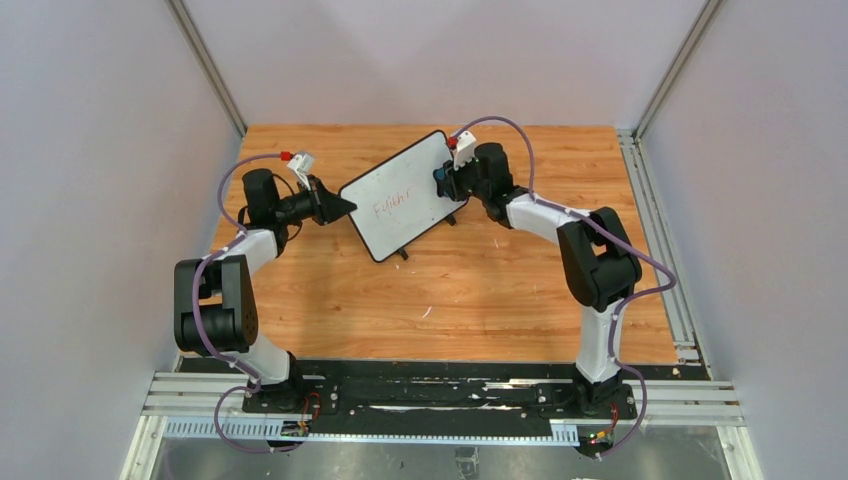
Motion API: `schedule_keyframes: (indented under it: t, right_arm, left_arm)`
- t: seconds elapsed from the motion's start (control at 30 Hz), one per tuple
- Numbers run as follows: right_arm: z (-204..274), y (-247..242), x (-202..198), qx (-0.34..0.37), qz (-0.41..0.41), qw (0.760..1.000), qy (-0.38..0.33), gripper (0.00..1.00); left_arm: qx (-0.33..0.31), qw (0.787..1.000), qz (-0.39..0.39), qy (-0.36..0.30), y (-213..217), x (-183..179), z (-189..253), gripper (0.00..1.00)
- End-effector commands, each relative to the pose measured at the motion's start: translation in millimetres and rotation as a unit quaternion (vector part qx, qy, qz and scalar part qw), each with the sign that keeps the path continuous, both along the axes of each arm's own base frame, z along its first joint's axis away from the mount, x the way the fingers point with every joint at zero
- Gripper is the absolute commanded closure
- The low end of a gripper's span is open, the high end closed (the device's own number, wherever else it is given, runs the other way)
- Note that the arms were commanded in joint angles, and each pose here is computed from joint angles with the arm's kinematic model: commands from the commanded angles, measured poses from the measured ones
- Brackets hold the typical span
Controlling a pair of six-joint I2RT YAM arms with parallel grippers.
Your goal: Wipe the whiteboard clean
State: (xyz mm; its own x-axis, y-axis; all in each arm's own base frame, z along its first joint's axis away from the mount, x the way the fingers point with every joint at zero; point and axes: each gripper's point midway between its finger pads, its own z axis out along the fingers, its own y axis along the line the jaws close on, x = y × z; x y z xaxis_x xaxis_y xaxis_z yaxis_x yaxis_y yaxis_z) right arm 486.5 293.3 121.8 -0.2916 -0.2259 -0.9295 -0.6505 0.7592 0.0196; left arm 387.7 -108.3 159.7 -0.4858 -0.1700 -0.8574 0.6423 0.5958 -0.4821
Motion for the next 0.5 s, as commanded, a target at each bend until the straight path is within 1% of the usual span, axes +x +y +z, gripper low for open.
schedule_keyframes:
  t: [0.0,0.1,0.27,0.47]
  right_arm:
    - [-7,-21,21,-0.025,-0.033,0.999,-0.004,0.99]
    - [-4,-7,16,-0.008,-0.018,1.000,0.002,0.99]
    - [-1,29,-2,-0.006,0.016,1.000,0.000,0.99]
    - [9,82,-41,-0.001,0.070,0.998,-0.007,0.99]
  left_arm:
    - [0.029,0.999,0.004,-0.014,5,7,-12,1.00]
    - [0.028,1.000,0.004,-0.013,5,7,-13,1.00]
    - [0.028,1.000,0.004,-0.013,5,7,-13,1.00]
    - [0.030,0.999,0.004,-0.012,5,6,-14,1.00]
